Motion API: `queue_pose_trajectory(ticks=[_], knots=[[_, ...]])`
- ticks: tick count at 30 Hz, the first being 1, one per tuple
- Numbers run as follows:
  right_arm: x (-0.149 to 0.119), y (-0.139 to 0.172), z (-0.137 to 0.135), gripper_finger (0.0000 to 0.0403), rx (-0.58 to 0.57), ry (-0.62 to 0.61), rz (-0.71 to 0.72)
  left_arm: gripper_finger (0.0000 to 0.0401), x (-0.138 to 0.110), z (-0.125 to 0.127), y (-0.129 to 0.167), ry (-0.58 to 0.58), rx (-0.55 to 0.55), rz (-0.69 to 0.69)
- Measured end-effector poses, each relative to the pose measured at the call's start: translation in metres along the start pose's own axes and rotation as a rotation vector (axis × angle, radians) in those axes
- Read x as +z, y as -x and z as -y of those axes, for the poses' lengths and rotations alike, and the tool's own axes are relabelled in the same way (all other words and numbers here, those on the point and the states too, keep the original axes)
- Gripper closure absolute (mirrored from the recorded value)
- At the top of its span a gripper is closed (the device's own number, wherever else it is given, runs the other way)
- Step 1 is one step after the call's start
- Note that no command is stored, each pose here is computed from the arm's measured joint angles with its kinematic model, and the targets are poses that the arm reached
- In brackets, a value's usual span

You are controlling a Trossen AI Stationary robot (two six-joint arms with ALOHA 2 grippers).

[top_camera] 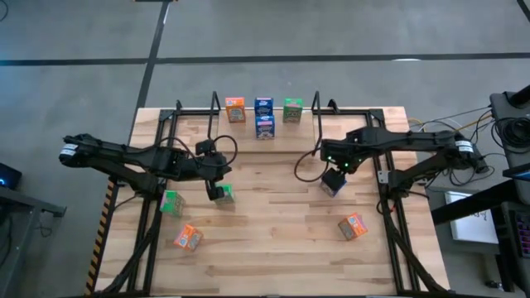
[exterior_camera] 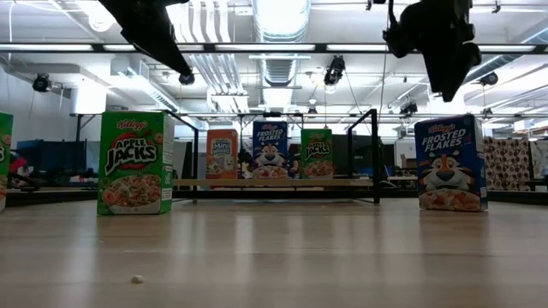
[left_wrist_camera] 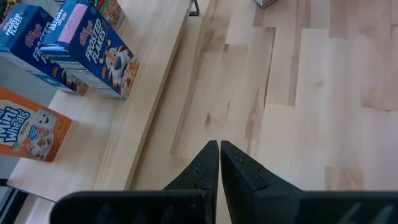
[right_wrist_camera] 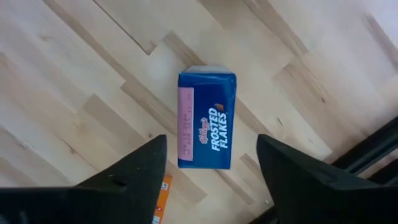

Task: Stack cereal on shelf
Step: Put the blue cereal box on the shelf

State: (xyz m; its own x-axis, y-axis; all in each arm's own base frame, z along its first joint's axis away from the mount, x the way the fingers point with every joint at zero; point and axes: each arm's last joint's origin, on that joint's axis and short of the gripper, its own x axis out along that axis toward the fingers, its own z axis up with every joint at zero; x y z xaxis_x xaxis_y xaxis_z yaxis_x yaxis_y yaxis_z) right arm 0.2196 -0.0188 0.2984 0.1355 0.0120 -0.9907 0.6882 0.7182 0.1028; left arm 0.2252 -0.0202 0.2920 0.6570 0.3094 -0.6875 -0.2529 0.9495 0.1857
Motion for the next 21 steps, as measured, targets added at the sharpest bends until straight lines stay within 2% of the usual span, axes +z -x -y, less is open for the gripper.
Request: queue_pose_trajectory(ticks=[8, 11, 21], knots=[[0.003, -0.022, -0.017, 0.0137, -0.072, 0.02, -0.057, 0.0401, 0.0, 0.0, 0.0, 0.001, 0.0, 0.001], [0.005, -0.03, -0.02, 0.0141, -0.12, 0.022, -0.066, 0.0401, 0.0, 0.0, 0.0, 0.002, -0.001, 0.004], [0.012, -0.044, -0.025, 0.0162, -0.174, 0.049, -0.09, 0.0401, 0.001, 0.0, 0.0, 0.003, -0.001, 0.007]])
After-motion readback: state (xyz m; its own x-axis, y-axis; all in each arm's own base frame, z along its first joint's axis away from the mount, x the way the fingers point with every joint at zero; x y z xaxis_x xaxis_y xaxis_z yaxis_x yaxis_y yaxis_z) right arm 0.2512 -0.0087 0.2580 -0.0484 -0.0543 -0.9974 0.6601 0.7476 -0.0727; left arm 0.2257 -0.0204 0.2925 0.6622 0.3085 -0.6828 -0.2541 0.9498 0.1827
